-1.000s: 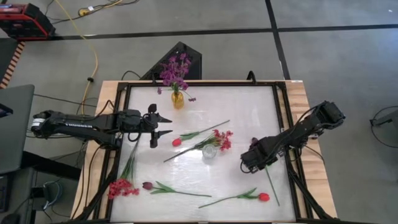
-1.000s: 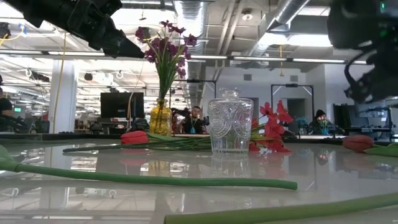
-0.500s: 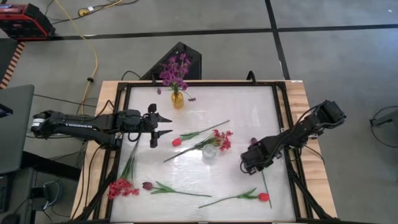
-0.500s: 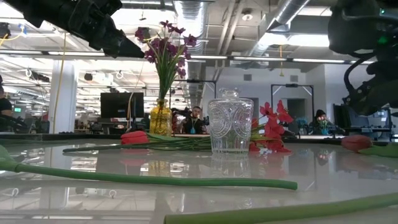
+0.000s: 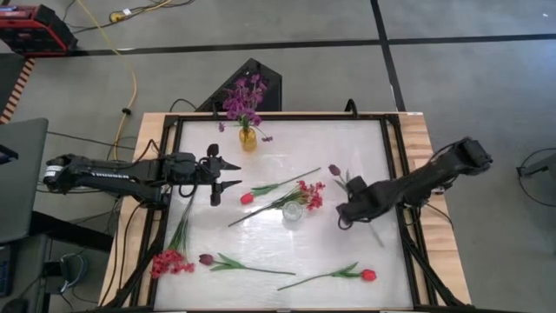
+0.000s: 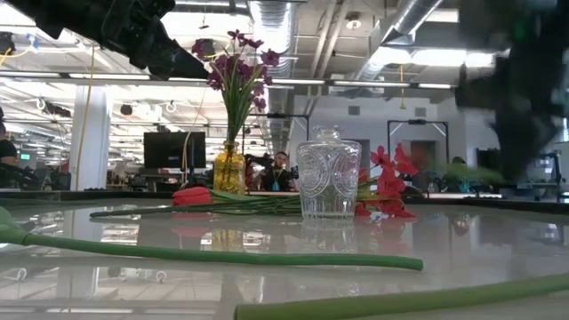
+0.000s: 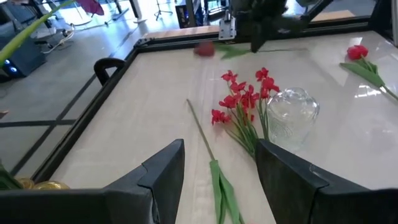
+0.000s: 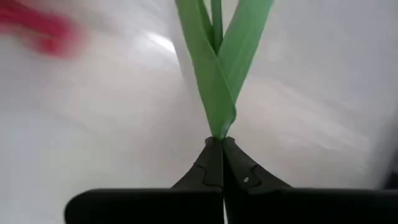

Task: Sort flowers into vase by color
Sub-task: Put the right purple flower into the yellow vase

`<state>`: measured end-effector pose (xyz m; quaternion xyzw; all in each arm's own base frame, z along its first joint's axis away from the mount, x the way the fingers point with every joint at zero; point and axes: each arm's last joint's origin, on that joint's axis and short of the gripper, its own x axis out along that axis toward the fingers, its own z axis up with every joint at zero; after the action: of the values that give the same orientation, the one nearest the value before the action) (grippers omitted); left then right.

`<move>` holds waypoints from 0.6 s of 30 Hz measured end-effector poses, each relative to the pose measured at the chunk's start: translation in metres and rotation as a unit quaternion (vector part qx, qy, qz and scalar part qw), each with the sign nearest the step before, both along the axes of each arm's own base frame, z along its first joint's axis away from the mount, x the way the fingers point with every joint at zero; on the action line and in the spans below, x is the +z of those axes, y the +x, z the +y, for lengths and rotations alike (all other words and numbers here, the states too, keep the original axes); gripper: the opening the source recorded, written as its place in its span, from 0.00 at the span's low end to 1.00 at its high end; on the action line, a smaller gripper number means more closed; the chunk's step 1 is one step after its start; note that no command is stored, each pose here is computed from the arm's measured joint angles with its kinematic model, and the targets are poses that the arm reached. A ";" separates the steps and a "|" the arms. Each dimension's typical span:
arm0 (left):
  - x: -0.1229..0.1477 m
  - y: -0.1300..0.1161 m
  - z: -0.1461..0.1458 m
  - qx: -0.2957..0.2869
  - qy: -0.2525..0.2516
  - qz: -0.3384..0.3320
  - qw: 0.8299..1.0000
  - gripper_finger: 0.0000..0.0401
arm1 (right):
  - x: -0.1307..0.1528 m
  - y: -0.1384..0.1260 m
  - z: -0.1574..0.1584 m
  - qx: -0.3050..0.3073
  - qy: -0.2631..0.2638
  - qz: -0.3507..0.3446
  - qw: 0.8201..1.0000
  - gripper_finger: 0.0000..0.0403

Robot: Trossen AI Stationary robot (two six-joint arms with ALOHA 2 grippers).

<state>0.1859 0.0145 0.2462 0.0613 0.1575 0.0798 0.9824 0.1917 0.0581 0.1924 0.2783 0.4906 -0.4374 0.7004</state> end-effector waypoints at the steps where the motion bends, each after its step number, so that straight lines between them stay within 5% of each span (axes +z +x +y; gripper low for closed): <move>1: 0.000 0.000 0.000 0.001 -0.002 -0.001 1.000 0.46 | 0.010 0.001 -0.001 0.008 -0.019 -0.029 0.999 0.04; 4: 0.002 0.001 0.000 0.002 -0.011 -0.012 1.000 0.46 | 0.040 0.007 -0.006 0.048 -0.105 -0.143 0.983 0.04; 10: 0.007 0.002 0.000 0.002 -0.025 -0.044 0.999 0.46 | 0.089 0.027 -0.006 0.137 -0.241 -0.309 0.909 0.04; 14: 0.012 0.009 -0.002 -0.034 -0.038 -0.082 0.995 0.46 | 0.111 0.056 -0.004 0.220 -0.298 -0.395 0.840 0.04; 18: 0.013 0.023 -0.004 -0.077 -0.045 -0.119 0.989 0.46 | 0.115 0.091 -0.005 0.320 -0.307 -0.500 0.744 0.04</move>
<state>0.2089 0.0104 0.2591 0.0189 0.0380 0.0038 0.9991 0.2829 0.0529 0.3078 0.0537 -0.0301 -0.1129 0.9917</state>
